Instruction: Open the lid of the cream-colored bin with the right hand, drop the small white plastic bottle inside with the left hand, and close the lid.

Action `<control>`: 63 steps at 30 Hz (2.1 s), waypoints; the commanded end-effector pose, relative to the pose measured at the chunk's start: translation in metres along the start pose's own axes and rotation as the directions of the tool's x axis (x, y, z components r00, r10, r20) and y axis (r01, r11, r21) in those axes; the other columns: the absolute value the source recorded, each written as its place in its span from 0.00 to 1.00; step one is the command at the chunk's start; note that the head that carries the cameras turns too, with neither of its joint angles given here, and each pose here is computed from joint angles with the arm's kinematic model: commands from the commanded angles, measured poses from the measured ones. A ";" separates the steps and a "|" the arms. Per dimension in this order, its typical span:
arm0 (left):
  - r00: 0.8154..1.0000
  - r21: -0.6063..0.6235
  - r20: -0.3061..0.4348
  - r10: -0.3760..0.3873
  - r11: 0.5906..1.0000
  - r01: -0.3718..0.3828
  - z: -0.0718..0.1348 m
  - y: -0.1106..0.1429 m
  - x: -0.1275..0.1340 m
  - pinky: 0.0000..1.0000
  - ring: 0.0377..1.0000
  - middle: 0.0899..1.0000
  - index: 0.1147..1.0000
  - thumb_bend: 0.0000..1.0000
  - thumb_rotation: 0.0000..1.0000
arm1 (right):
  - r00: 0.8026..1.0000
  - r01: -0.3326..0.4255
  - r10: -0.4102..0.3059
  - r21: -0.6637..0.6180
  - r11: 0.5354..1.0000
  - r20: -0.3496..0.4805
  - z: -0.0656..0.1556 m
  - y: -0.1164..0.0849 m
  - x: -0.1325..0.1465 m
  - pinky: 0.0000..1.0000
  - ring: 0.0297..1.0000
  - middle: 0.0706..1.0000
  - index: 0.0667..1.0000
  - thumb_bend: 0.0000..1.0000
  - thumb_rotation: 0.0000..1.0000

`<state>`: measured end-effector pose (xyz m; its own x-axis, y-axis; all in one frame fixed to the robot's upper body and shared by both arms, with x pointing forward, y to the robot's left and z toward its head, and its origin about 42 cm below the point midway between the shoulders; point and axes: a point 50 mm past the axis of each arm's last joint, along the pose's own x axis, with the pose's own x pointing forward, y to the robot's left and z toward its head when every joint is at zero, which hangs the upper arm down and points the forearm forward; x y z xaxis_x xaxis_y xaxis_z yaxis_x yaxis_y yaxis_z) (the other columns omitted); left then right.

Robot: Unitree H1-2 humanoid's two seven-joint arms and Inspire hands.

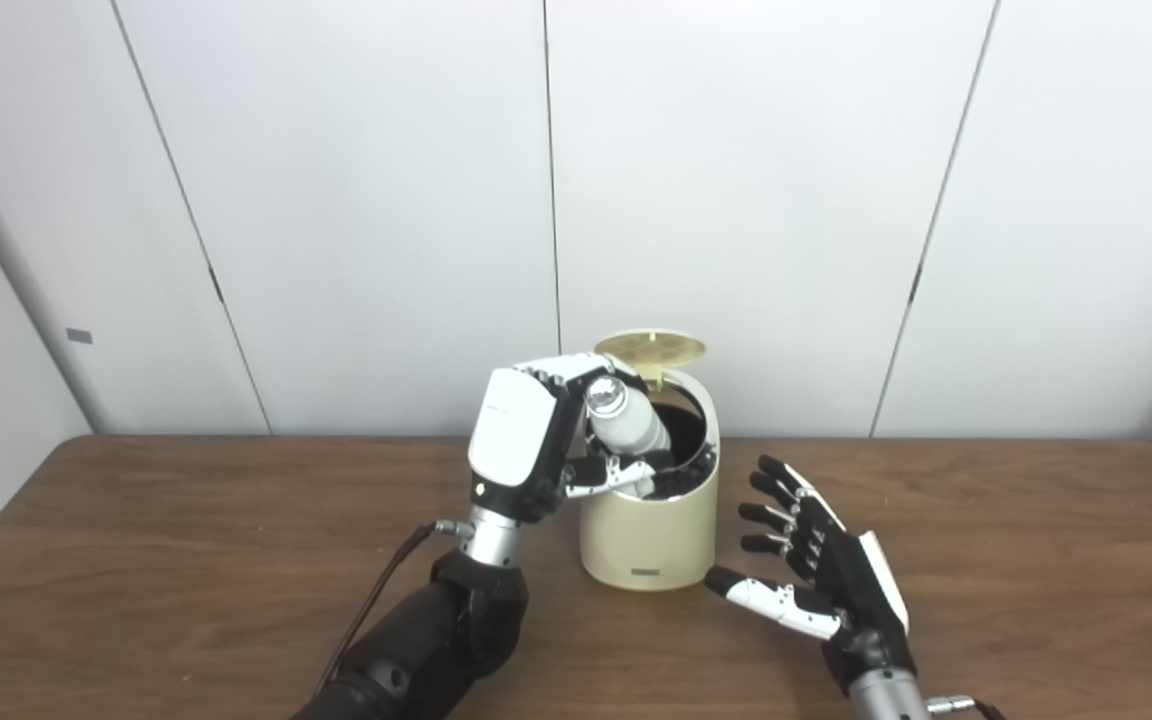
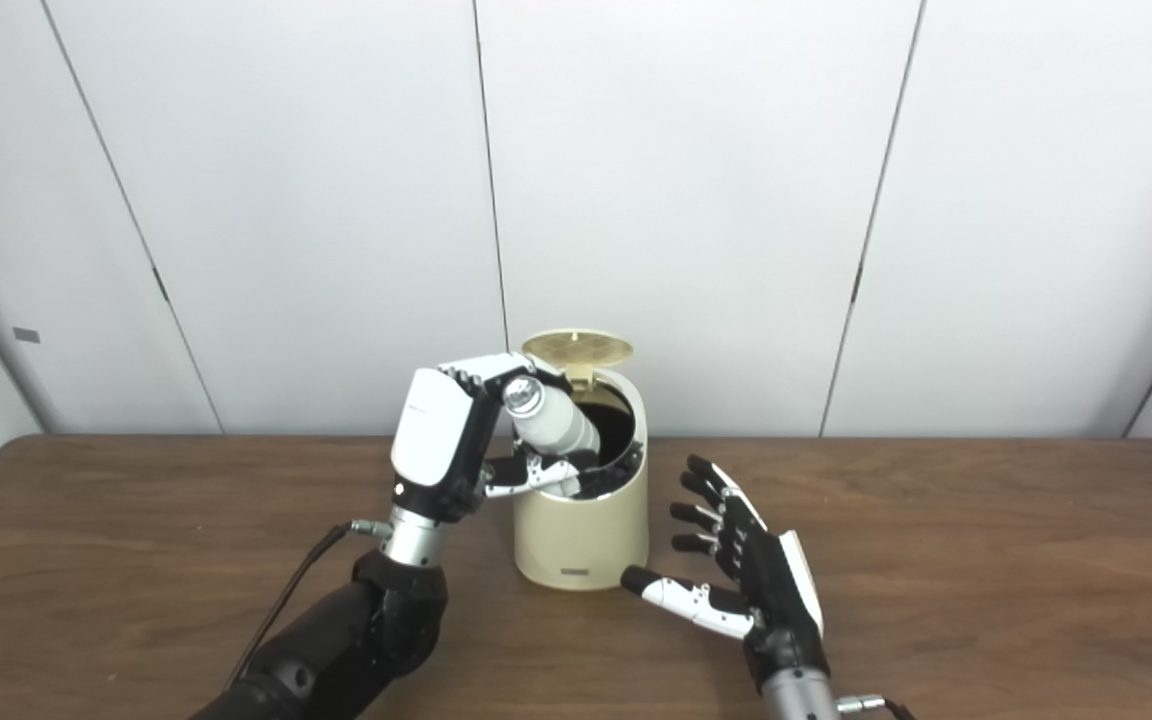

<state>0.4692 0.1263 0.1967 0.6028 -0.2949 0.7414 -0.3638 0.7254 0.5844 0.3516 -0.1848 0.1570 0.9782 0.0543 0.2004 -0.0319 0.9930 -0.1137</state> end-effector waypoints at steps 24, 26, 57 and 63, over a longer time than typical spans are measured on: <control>0.985 0.103 -0.052 -0.163 0.980 0.168 0.006 0.019 0.032 0.53 0.68 0.78 0.79 0.91 0.17 | 0.997 -0.002 0.002 0.006 1.000 0.075 0.019 0.004 0.007 0.66 0.77 0.86 0.87 0.79 0.25; 0.986 0.100 -0.048 -0.157 0.982 0.161 0.006 0.020 0.031 0.52 0.66 0.77 0.79 0.91 0.16 | 0.997 -0.003 0.003 0.006 1.000 0.075 0.019 0.004 0.007 0.67 0.77 0.86 0.87 0.79 0.24; 0.980 -0.325 -0.194 0.040 0.940 -0.103 -0.008 0.081 -0.037 0.49 0.54 0.58 0.44 0.51 0.04 | 0.997 -0.009 0.010 -0.011 1.000 0.078 0.011 -0.006 0.009 0.63 0.75 0.86 0.86 0.79 0.24; 0.927 -0.528 -0.329 -0.178 0.849 -0.024 -0.016 0.111 -0.056 0.64 0.74 0.81 0.85 0.76 0.23 | 0.997 -0.008 0.009 -0.011 1.000 0.078 0.011 -0.008 0.009 0.63 0.74 0.85 0.86 0.79 0.23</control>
<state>0.3991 0.2202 0.1864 0.8789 -0.1727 0.4447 0.0384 0.9547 0.2949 0.3523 -0.1934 0.1520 0.9814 0.0575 0.1829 -0.0326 0.9901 -0.1365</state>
